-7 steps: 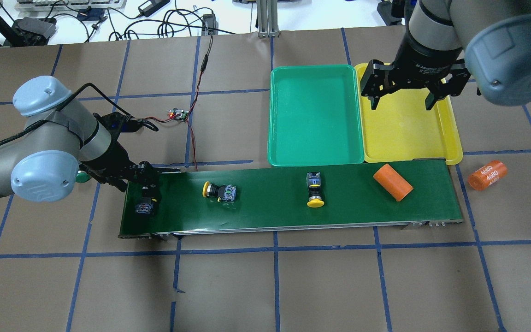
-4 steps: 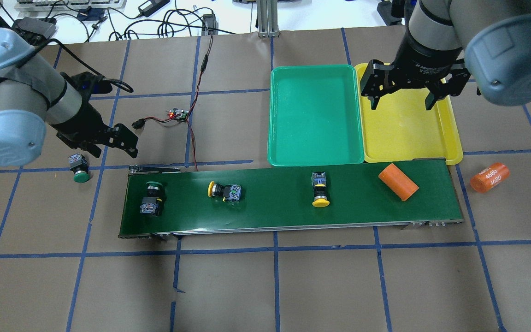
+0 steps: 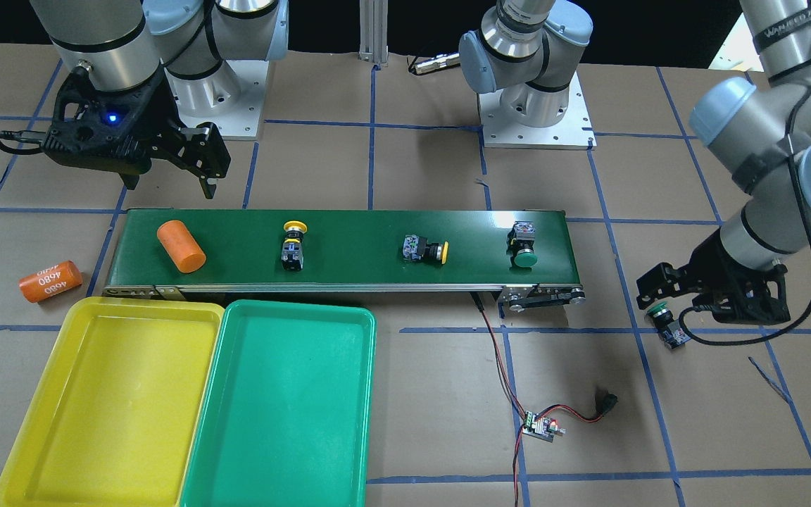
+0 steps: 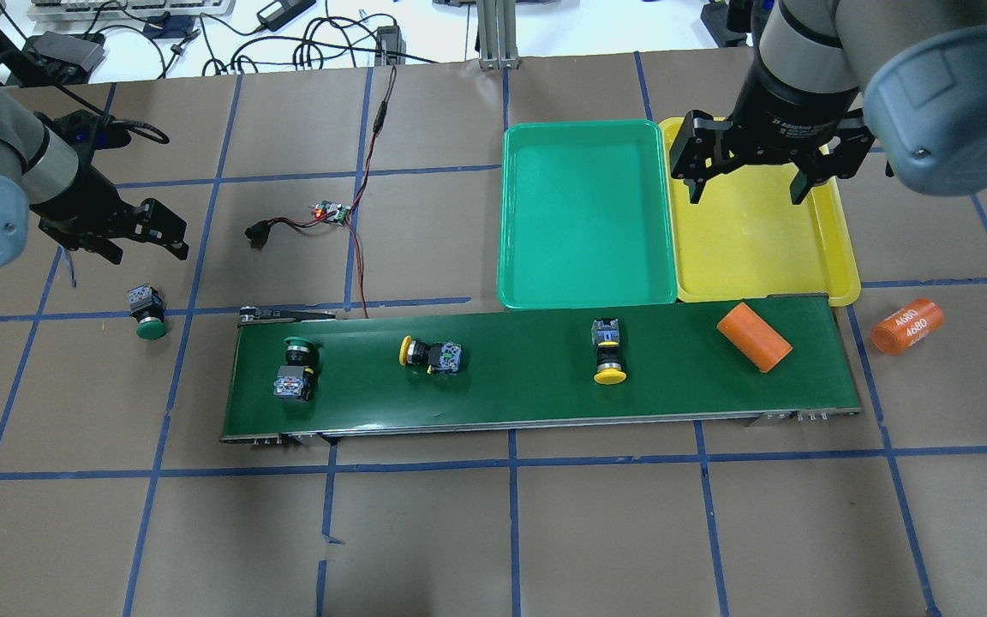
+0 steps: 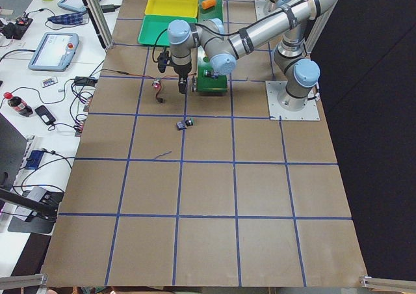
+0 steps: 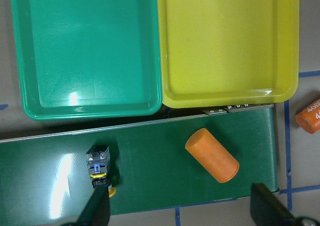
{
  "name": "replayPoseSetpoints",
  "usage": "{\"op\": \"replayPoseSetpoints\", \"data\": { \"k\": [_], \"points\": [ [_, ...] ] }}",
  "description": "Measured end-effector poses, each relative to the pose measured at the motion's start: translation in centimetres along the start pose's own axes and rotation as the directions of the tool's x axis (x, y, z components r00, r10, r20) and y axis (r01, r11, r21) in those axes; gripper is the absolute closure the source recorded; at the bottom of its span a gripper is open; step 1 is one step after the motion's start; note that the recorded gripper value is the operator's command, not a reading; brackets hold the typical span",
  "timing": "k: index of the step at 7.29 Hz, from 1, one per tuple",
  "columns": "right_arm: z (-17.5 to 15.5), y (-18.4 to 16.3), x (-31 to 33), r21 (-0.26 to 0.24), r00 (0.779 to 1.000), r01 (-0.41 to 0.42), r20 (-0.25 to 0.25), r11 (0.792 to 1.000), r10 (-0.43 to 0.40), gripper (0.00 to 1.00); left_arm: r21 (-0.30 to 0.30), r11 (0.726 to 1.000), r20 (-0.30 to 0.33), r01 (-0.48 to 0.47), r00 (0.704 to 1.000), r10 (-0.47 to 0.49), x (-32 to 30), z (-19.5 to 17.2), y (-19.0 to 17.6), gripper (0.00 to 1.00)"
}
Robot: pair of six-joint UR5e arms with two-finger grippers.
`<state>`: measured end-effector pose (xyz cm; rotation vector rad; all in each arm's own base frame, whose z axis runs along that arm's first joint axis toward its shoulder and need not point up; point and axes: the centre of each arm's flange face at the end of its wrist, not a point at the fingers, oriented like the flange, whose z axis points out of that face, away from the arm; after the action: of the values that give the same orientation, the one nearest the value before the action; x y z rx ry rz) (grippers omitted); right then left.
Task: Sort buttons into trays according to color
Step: 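Move the left gripper back over the second green-capped button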
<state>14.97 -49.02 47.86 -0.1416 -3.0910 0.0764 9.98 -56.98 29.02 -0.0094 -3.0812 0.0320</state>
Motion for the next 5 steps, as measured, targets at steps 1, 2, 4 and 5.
{"op": "replayPoseSetpoints", "data": {
  "k": [1,2,4,5],
  "points": [
    [0.0,0.0,0.0,0.000,1.000,0.000,0.000,1.000,0.000,0.00,-0.001,1.000,0.001,0.010,1.000,-0.010,-1.7,2.0,-0.8,0.00],
    [0.1,0.0,0.0,-0.001,1.000,0.000,0.000,1.000,0.000,0.00,0.006,1.000,0.005,0.018,1.000,-0.018,-3.6,3.8,-1.2,0.00],
    [0.3,0.1,0.0,-0.005,1.000,0.004,-0.003,1.000,-0.004,0.00,0.002,1.000,0.004,0.022,1.000,-0.022,-5.9,6.9,-1.4,0.00],
    [0.0,0.2,0.0,0.001,1.000,0.004,-0.007,1.000,-0.004,0.00,-0.011,1.000,-0.001,0.023,1.000,-0.023,-6.4,7.9,-1.1,0.00]
  ]
}}
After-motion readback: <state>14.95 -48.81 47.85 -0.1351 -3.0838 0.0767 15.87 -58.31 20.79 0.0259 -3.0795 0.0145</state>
